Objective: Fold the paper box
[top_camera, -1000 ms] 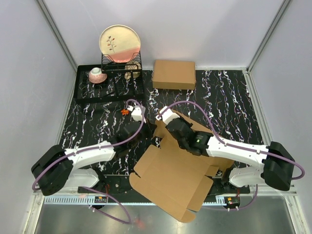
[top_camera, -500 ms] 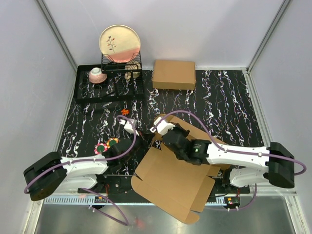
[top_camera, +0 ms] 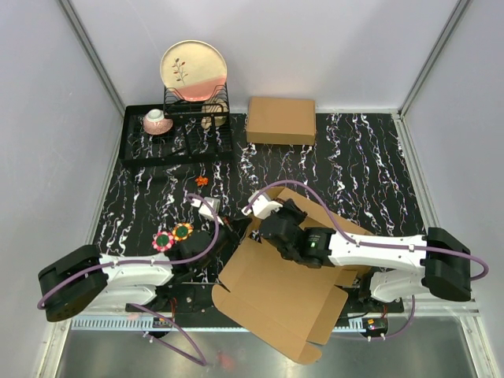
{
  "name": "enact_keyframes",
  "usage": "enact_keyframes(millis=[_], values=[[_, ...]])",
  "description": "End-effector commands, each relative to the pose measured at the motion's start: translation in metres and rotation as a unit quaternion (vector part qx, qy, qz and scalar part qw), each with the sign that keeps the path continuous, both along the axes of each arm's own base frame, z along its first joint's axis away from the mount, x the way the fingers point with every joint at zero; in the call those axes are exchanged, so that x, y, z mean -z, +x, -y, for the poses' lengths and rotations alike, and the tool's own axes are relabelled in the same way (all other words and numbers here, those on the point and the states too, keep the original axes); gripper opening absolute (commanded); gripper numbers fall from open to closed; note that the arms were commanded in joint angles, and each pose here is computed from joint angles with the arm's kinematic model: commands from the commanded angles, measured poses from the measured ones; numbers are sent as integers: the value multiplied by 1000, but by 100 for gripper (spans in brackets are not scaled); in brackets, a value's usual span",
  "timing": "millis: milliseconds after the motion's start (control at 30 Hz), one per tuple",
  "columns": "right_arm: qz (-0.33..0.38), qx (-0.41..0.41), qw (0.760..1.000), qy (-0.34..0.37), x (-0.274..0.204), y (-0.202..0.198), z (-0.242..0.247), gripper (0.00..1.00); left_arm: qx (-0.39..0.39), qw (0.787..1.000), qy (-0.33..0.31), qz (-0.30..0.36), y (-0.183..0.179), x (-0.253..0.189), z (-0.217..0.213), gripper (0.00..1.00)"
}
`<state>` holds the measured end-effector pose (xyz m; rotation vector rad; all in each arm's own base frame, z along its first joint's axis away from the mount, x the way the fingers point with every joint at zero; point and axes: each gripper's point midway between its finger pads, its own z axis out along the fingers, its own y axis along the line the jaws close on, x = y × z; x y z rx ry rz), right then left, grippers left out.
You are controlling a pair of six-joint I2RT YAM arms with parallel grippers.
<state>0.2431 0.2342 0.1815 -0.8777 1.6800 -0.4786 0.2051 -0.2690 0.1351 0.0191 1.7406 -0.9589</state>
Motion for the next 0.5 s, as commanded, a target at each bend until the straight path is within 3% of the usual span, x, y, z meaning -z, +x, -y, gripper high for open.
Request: enact_keyframes(millis=[0, 100, 467], values=[[-21, -8, 1000, 21, -1, -9, -2, 9, -11, 997, -68, 46, 3, -38, -1, 0], [-25, -10, 999, 26, -1, -11, 0, 0, -6, 995, -88, 43, -1, -38, -1, 0], [4, 1, 1000, 5, -6, -13, -6, 0, 66, 994, -85, 22, -30, -26, 29, 0]])
